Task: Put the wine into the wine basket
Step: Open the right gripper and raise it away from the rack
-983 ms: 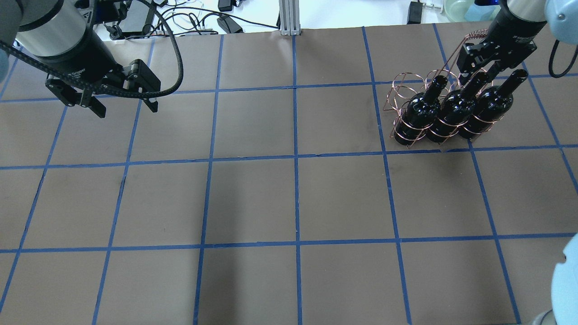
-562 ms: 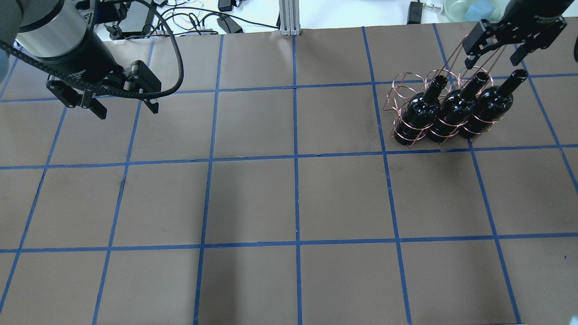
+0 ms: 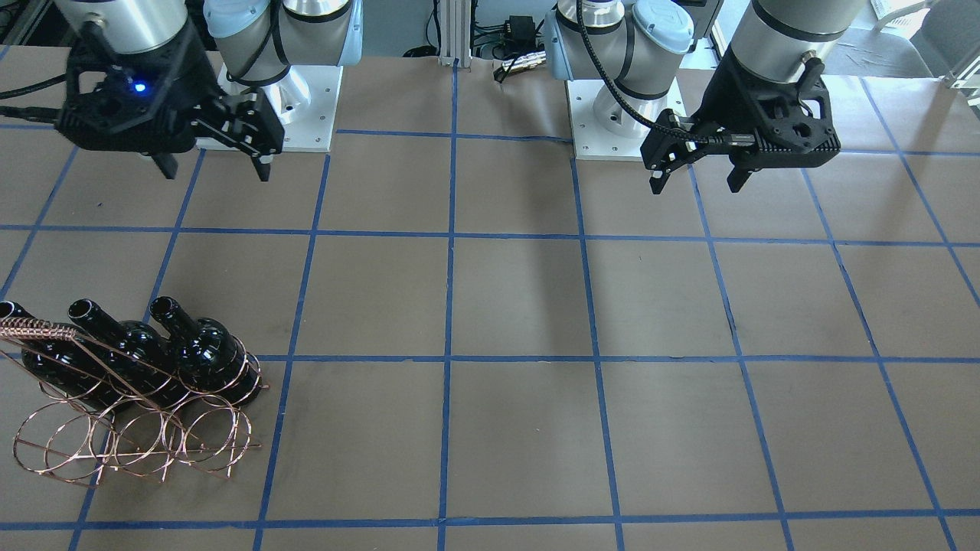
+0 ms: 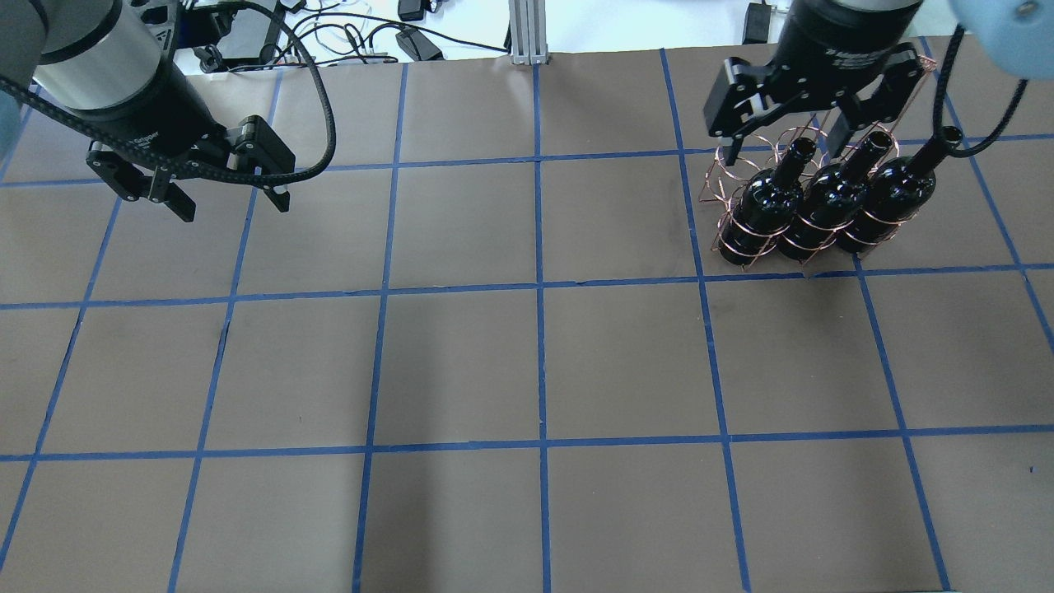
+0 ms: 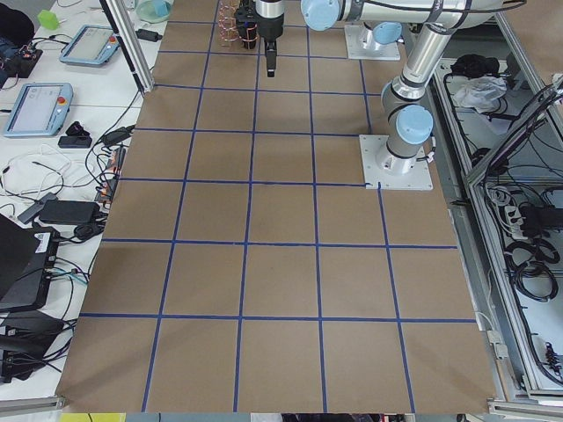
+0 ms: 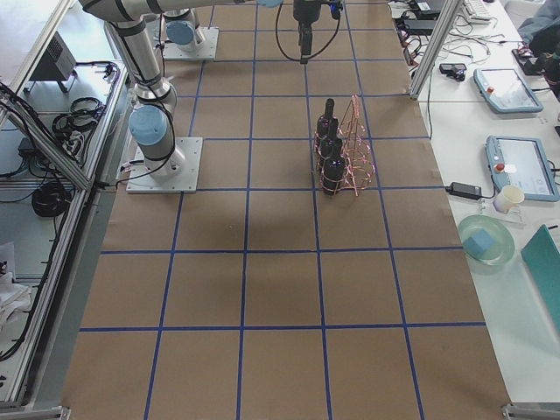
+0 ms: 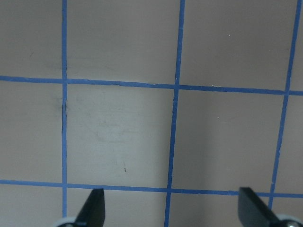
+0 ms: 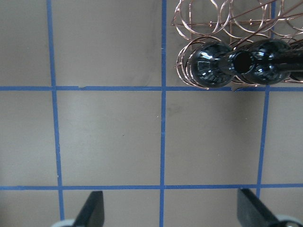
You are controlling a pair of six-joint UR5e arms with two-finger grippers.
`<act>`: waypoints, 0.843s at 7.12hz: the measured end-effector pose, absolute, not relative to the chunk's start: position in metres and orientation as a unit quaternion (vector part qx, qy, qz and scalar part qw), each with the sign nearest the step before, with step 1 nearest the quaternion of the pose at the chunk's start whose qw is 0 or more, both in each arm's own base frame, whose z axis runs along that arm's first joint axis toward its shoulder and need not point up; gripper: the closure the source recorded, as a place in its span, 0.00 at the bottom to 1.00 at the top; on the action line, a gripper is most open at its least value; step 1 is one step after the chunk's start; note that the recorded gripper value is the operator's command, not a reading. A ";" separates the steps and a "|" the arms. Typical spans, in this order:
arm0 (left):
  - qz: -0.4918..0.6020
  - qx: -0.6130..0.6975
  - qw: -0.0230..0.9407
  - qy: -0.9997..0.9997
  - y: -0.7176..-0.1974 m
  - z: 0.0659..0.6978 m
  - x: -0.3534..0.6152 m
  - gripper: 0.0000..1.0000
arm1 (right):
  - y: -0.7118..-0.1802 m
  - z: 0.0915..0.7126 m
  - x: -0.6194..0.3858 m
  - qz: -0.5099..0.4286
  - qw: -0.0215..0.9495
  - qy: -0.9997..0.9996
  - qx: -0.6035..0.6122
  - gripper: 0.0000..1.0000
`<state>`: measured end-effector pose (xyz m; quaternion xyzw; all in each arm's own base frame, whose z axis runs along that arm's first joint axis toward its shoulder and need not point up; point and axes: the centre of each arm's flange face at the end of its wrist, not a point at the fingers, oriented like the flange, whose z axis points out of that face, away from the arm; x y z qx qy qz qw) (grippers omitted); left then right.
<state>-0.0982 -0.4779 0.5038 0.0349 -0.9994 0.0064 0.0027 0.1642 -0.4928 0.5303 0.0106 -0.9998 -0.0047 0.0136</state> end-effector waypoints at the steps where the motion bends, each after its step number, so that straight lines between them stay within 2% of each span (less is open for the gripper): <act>1: 0.006 0.034 0.002 -0.999 -0.478 0.503 -0.098 0.00 | -0.489 0.530 0.175 -0.006 0.012 -1.000 0.015 0.01; 6: 0.004 0.031 0.002 -1.000 -0.478 0.501 -0.097 0.00 | -0.496 0.527 0.158 -0.008 0.003 -0.999 0.033 0.00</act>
